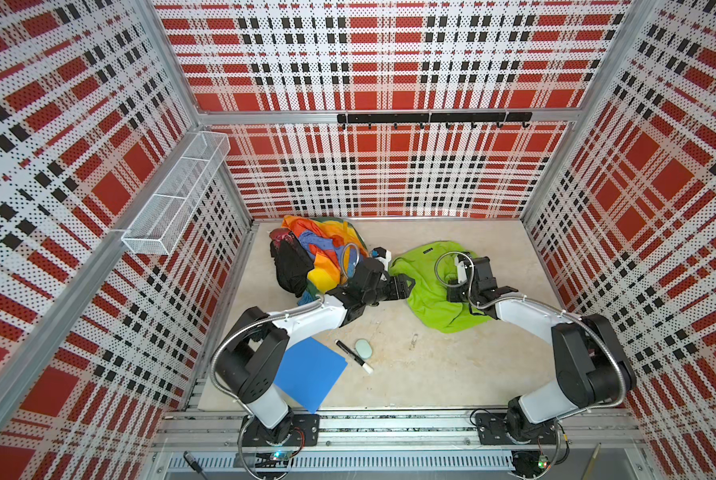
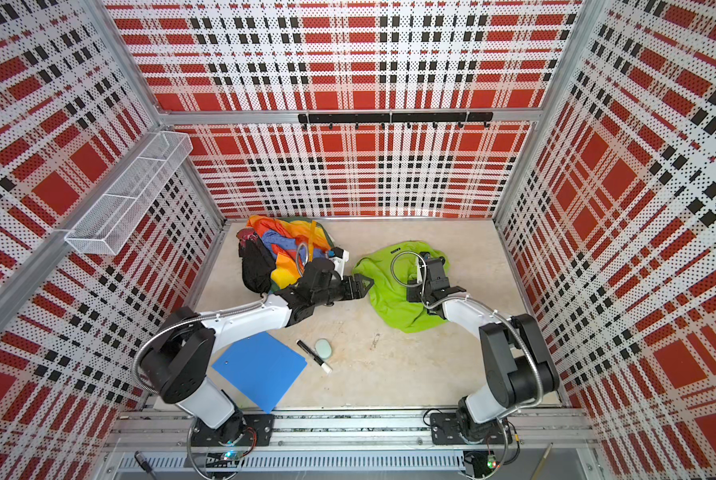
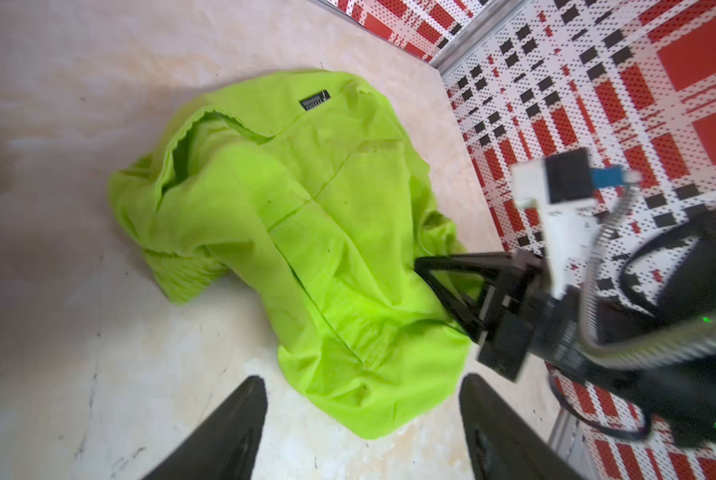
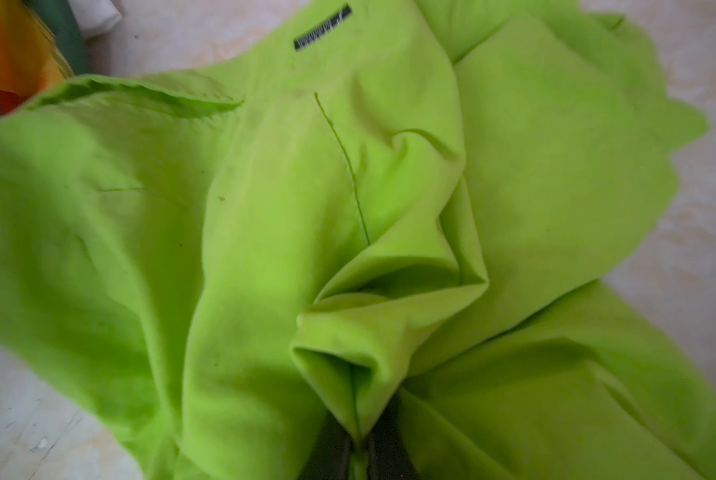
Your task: Pick out a specific cloth from the pile
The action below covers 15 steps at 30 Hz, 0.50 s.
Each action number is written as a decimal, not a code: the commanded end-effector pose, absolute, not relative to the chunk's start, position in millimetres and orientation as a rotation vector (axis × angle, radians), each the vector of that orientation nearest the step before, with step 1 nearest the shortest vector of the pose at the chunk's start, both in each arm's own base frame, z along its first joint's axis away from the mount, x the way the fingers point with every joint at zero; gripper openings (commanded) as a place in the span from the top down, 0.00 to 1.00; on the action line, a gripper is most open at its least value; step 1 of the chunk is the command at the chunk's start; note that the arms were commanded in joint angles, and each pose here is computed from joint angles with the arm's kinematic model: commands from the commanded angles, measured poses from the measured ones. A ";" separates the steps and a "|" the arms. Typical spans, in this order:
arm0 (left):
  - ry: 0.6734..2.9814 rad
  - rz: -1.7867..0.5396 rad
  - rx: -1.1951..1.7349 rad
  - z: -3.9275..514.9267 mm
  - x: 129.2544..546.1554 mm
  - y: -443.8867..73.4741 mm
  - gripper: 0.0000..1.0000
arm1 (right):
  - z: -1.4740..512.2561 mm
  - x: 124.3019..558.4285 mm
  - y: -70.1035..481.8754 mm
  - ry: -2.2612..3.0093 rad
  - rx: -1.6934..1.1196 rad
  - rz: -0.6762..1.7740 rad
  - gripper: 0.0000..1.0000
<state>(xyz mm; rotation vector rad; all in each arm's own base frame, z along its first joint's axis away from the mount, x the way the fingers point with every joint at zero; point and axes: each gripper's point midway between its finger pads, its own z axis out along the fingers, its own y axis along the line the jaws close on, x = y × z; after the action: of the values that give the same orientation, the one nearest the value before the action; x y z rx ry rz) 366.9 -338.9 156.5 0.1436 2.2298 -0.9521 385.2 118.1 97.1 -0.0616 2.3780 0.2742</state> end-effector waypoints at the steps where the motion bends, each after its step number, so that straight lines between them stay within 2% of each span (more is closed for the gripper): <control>1: 2.288 -0.775 0.179 135.2 389.3 -337.7 0.23 | 132.2 384.9 105.8 2.309 -0.043 0.238 0.93; 6: 2.335 -0.678 0.125 109.7 421.2 -336.1 0.20 | 120.5 382.2 78.3 2.345 0.034 0.271 0.93; 11: 2.393 -0.628 0.128 86.0 434.6 -336.6 0.11 | 82.4 377.2 65.7 2.454 0.076 0.221 0.93; 13: 2.405 -0.663 0.132 78.9 436.4 -342.6 0.12 | 64.6 375.4 59.1 2.490 0.094 0.177 0.93; 15: 2.413 -0.734 0.161 70.9 433.9 -354.9 0.16 | 48.5 374.9 58.8 2.519 0.098 0.180 0.93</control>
<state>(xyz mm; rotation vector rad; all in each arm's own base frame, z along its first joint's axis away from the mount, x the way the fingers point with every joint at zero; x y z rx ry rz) 432.3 -344.5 76.1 0.1271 2.4026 -0.6785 379.2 64.1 71.0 0.0979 2.4749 0.2107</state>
